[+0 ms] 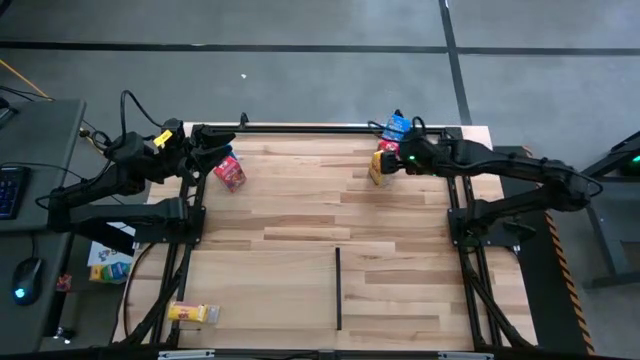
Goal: Stack cereal on shelf
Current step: Put the yellow cereal box on the shelf
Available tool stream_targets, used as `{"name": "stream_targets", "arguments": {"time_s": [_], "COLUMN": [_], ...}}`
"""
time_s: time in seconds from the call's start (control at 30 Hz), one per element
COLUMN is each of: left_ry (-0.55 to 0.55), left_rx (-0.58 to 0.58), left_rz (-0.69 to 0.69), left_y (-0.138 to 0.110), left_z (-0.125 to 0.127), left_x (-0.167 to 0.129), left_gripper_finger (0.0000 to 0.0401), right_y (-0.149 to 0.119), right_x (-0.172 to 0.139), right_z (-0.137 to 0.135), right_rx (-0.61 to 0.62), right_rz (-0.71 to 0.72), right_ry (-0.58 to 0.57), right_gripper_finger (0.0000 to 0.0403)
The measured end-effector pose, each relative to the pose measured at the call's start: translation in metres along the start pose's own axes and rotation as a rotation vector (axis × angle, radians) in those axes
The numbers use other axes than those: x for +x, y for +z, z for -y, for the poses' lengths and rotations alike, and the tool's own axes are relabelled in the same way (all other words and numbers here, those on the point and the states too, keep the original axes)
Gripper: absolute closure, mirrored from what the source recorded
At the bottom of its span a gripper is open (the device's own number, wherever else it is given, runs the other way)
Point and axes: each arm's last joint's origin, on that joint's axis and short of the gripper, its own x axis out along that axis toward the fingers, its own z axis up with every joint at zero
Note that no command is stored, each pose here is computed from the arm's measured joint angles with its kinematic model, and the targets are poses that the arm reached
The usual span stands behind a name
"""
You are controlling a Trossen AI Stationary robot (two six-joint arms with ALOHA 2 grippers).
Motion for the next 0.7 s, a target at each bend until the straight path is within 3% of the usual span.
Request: {"name": "stream_targets", "arguments": {"time_s": [0.43, 0.7], "left_ry": [0.015, 0.024], "left_rx": [0.001, 0.003], "left_rz": [0.009, 0.013], "left_y": [0.000, 0.000], "left_z": [0.000, -0.001], "left_x": [0.000, 0.000], "left_gripper_finger": [0.0145, 0.0145], "right_y": [-0.012, -0.016], "right_x": [0.074, 0.095], "right_z": [-0.008, -0.010], "right_rx": [-0.254, -0.313], "right_rz": [-0.120, -0.144], "right_ry": [-0.235, -0.267], "right_gripper_finger": [0.0110, 0.0112]}}
